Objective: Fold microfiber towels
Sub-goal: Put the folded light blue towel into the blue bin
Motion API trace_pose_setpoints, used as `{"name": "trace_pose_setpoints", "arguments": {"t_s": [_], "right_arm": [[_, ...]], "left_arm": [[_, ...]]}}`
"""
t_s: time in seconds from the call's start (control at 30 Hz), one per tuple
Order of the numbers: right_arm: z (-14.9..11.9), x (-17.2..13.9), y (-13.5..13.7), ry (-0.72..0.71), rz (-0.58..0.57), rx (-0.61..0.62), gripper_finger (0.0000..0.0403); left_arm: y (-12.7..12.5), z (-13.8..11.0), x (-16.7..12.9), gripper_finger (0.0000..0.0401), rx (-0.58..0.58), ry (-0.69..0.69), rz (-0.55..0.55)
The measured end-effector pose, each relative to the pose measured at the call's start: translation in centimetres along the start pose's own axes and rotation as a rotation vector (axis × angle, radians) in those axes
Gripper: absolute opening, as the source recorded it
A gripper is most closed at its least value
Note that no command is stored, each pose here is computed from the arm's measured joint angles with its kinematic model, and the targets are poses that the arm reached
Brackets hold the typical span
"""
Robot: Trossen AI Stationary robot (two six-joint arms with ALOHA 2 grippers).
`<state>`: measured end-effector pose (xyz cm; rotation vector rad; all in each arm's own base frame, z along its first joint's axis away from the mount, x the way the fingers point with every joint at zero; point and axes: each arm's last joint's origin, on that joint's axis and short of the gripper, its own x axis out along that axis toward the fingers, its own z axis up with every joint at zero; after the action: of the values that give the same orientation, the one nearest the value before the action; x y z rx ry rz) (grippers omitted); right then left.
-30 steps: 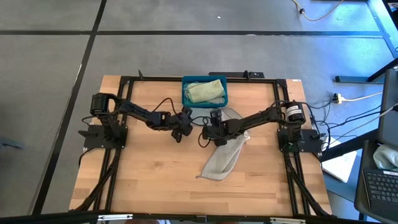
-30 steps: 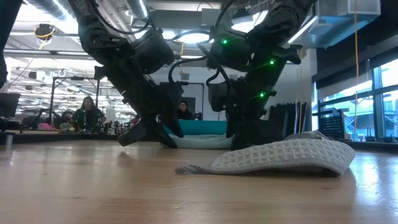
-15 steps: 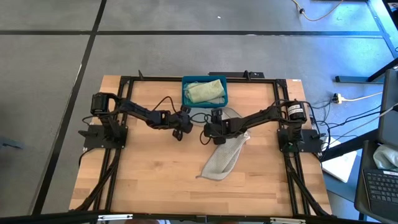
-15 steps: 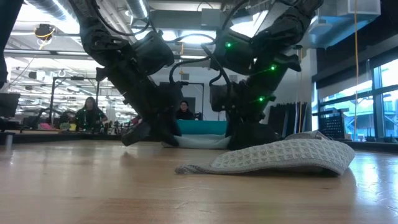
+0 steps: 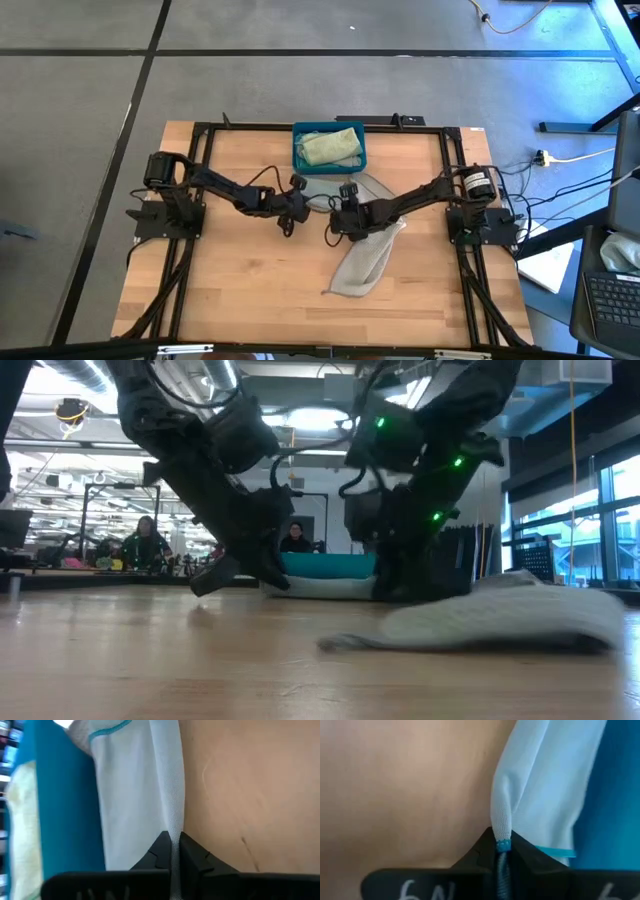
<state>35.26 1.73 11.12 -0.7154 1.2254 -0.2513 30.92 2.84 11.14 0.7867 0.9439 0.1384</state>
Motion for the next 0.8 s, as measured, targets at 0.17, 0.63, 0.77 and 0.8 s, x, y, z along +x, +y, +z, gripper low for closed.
{"name": "trace_pose_setpoints", "arguments": {"t_s": [0.17, 0.63, 0.77, 0.8], "right_arm": [[0.4, -3.5, -1.1, -0.066, -0.058, 0.028, 0.0018], [-1.5, -8.4, -9.4, -0.172, -0.241, 0.123, 0.0018], [-2.3, -7.1, -12.1, -0.156, -0.283, 0.075, 0.0018], [-2.6, -6.7, -12.9, -0.164, -0.285, 0.064, 0.0018]], "left_arm": [[0.1, 1.1, -2.0, 0.0002, 0.060, 0.027, 0.093], [11.0, 0.8, -7.8, 0.0001, -0.010, -0.049, 0.384], [14.0, -0.7, -7.4, 0.0001, -0.019, -0.054, 0.398], [14.6, -1.1, -7.2, 0.0001, -0.028, -0.058, 0.397]]}}
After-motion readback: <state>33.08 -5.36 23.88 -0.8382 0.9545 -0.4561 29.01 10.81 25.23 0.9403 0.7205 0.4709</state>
